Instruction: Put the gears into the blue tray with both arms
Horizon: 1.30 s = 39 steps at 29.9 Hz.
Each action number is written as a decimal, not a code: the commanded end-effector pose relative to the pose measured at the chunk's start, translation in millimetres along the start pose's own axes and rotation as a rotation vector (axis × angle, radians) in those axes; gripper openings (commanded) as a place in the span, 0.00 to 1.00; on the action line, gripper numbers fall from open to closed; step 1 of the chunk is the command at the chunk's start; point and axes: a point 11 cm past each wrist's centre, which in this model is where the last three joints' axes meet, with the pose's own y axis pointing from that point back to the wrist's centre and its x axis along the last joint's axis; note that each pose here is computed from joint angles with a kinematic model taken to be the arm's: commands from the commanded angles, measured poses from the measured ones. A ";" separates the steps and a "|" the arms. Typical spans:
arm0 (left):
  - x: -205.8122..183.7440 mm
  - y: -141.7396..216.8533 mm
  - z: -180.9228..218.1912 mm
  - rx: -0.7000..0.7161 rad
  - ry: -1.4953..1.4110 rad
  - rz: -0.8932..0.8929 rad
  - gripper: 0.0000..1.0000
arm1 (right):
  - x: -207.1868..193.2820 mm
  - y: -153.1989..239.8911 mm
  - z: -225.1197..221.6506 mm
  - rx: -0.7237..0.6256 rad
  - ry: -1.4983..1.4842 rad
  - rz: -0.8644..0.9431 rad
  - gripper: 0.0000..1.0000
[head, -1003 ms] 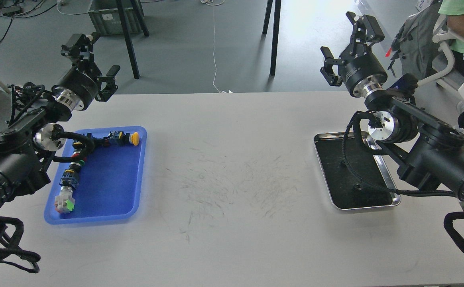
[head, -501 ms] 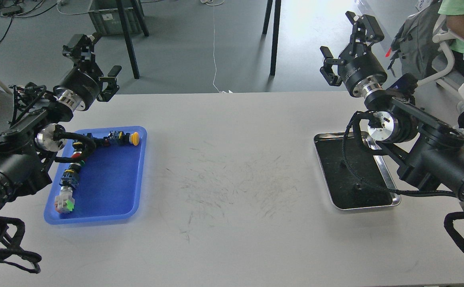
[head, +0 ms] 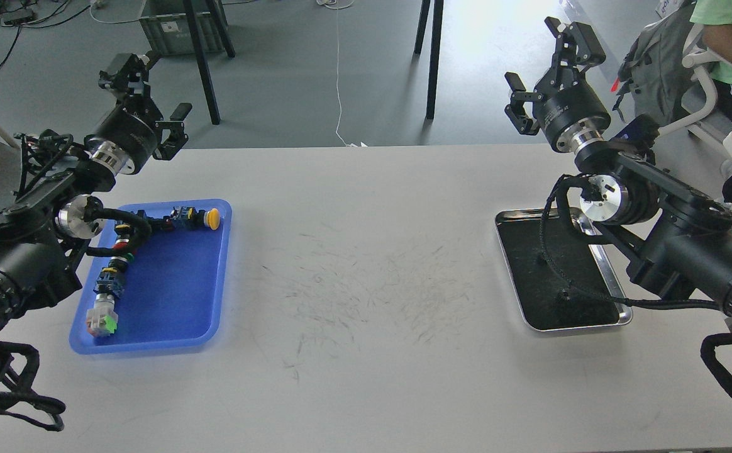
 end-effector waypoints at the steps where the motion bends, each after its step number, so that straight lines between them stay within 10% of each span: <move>1: -0.1 0.0 -0.1 0.002 -0.001 0.000 0.99 | -0.6 0.3 0.7 -0.001 -0.002 -0.002 0.99; 39: -7.5 -3.6 -3.0 -0.001 0.013 -0.011 0.99 | 52.7 38.7 -73.4 -0.113 0.605 -0.187 0.96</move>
